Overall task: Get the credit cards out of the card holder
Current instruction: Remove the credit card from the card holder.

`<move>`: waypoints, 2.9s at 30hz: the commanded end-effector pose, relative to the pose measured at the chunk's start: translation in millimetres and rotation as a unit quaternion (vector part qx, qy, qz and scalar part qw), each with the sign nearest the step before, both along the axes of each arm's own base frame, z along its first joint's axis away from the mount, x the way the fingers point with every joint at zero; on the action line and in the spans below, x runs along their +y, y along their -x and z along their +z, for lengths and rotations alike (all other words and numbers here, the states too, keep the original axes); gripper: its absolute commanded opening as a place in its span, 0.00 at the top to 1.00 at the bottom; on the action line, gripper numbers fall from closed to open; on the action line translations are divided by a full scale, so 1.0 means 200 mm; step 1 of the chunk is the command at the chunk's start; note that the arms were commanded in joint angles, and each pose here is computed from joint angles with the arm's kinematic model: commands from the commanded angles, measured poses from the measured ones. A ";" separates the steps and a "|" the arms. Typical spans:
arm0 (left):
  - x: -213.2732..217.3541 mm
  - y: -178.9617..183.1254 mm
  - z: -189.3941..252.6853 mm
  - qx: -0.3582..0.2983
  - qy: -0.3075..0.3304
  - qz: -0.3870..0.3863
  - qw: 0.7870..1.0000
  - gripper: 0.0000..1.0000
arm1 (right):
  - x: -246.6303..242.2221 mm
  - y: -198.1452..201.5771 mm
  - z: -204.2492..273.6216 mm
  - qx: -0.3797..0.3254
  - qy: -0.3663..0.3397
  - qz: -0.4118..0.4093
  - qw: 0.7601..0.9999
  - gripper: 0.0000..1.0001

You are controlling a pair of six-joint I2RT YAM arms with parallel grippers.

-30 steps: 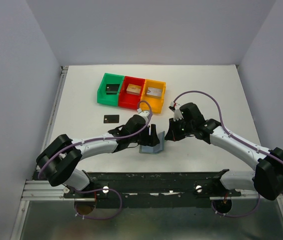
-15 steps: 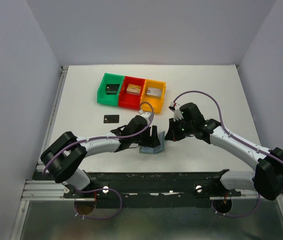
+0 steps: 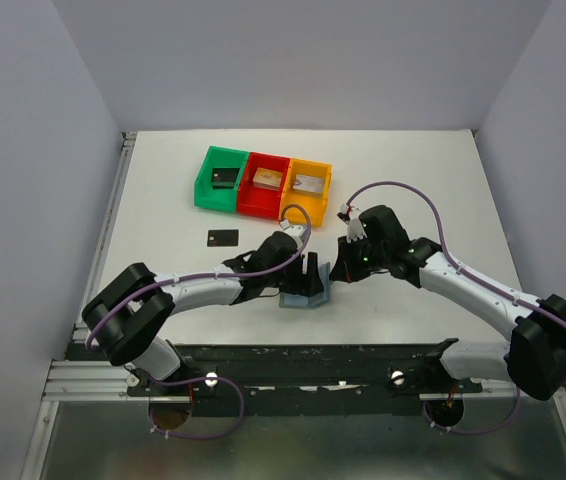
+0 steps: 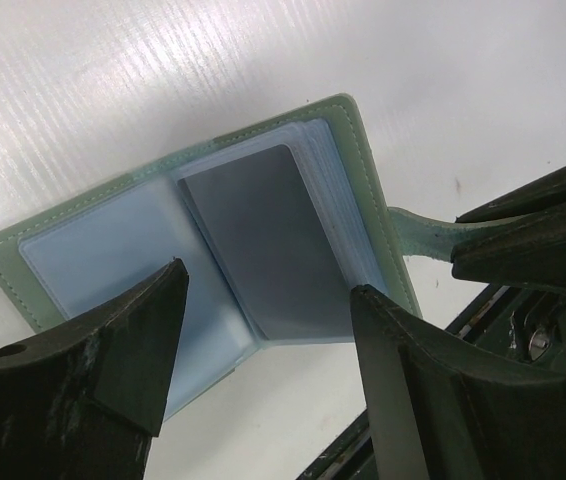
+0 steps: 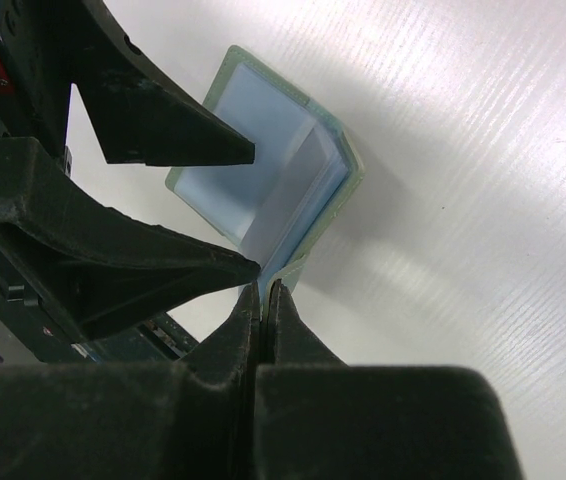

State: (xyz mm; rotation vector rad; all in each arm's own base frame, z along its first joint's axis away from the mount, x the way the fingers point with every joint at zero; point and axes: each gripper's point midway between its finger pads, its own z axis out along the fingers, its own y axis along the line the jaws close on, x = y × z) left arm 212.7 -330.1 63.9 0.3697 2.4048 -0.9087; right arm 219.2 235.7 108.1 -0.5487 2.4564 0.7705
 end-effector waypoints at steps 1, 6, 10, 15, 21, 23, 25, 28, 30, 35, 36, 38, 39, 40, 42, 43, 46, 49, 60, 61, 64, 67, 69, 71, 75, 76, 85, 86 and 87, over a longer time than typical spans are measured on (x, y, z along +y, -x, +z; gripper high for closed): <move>-0.06 -0.01 0.06 -0.008 0.018 -0.009 1.000 0.22 | 0.02 -0.02 0.04 -0.003 -0.010 0.009 1.000 1.00; -0.06 0.00 0.08 -0.010 0.020 -0.011 1.000 0.21 | 0.03 -0.02 0.05 -0.004 -0.013 0.010 1.000 1.00; -0.06 0.00 0.08 -0.011 0.020 -0.009 1.000 0.20 | 0.03 -0.02 0.05 -0.005 -0.013 0.010 1.000 1.00; -0.06 0.00 0.09 -0.014 0.022 -0.008 1.000 0.19 | 0.03 -0.01 0.04 -0.002 -0.012 0.009 1.000 1.00; -0.06 0.00 0.07 -0.008 0.017 -0.009 1.000 0.19 | 0.03 -0.01 0.05 -0.003 -0.014 0.010 1.000 1.00; -0.06 0.00 0.06 -0.006 0.013 -0.008 1.000 0.19 | 0.03 -0.01 0.04 -0.002 -0.013 0.009 1.000 1.00; -0.06 0.01 0.05 -0.004 0.009 -0.010 1.000 0.19 | 0.03 -0.01 0.04 -0.003 -0.014 0.010 1.000 1.00; -0.05 0.00 0.03 -0.003 0.002 -0.006 1.000 0.19 | 0.03 -0.01 0.04 -0.002 -0.014 0.010 1.000 1.00; -0.03 -0.01 0.01 -0.002 -0.006 0.002 1.000 0.19 | 0.03 -0.01 0.04 -0.003 -0.014 0.009 1.000 1.00; 0.03 -0.02 -0.01 -0.008 -0.032 0.023 0.999 0.21 | 0.02 -0.01 0.04 -0.002 -0.012 0.009 1.000 1.00; 0.04 -0.02 -0.01 -0.008 -0.036 0.025 0.999 0.21 | 0.02 -0.01 0.04 -0.003 -0.011 0.008 1.000 1.00; 0.05 -0.02 -0.02 -0.009 -0.043 0.030 0.999 0.22 | 0.02 -0.01 0.04 -0.004 -0.012 0.007 1.000 1.00; 0.06 -0.02 -0.02 -0.009 -0.045 0.033 0.998 0.21 | 0.02 -0.01 0.05 -0.005 -0.012 0.008 1.000 1.00; 0.07 -0.03 -0.02 -0.011 -0.045 0.037 0.998 0.21 | 0.02 -0.01 0.04 -0.004 -0.012 0.008 1.000 1.00; 0.08 -0.03 -0.01 -0.014 -0.044 0.040 0.998 0.21 | 0.02 -0.01 0.05 -0.004 -0.013 0.009 1.000 1.00; 0.09 -0.02 0.00 -0.015 -0.043 0.040 0.998 0.21 | 0.02 -0.01 0.04 -0.004 -0.012 0.008 1.000 1.00; 0.11 -0.05 0.04 -0.034 -0.045 0.054 0.997 0.21 | 0.02 -0.01 0.04 -0.003 -0.011 0.008 1.000 1.00; 0.15 -0.05 0.03 -0.034 -0.062 0.062 0.996 0.21 | 0.02 -0.01 0.04 -0.004 -0.012 0.007 1.000 1.00; 0.27 -0.09 0.09 -0.053 -0.058 0.091 0.993 0.20 | 0.01 0.00 0.05 -0.005 -0.010 0.008 1.000 1.00; 0.26 -0.09 0.10 -0.055 -0.049 0.086 0.994 0.20 | 0.01 -0.01 0.04 -0.005 -0.009 0.008 1.000 1.00; 0.17 -0.06 0.12 -0.047 -0.028 0.038 0.998 0.20 | 0.02 -0.01 0.05 -0.005 -0.010 0.008 1.000 1.00; 0.09 -0.03 0.09 -0.031 -0.030 0.005 0.999 0.19 | 0.02 -0.01 0.06 -0.006 -0.010 0.007 1.000 1.00; 0.06 0.00 0.07 -0.026 -0.029 -0.006 0.999 0.19 | 0.02 -0.01 0.06 -0.005 -0.011 0.008 1.000 1.00; 0.02 0.00 0.09 -0.032 -0.015 -0.011 0.999 0.18 | 0.01 -0.01 0.06 -0.004 -0.010 0.007 1.000 1.00; 0.01 -0.01 0.10 -0.033 -0.013 -0.013 0.999 0.14 | 0.01 -0.01 0.06 -0.006 -0.007 0.006 1.000 1.00; 0.00 -0.01 0.10 -0.034 -0.012 -0.013 0.999 0.13 | 0.01 -0.01 0.06 -0.006 -0.007 0.007 1.000 1.00; 0.00 0.00 0.06 -0.028 -0.027 -0.013 0.999 0.12 | 0.02 -0.01 0.07 -0.006 -0.009 0.008 1.000 1.00; 0.00 0.00 0.06 -0.028 -0.027 -0.011 0.999 0.13 | 0.02 -0.01 0.07 -0.006 -0.010 0.009 1.000 1.00; 0.01 -0.01 0.05 -0.029 -0.029 -0.008 0.999 0.14 | 0.02 -0.01 0.07 -0.006 -0.010 0.009 1.000 1.00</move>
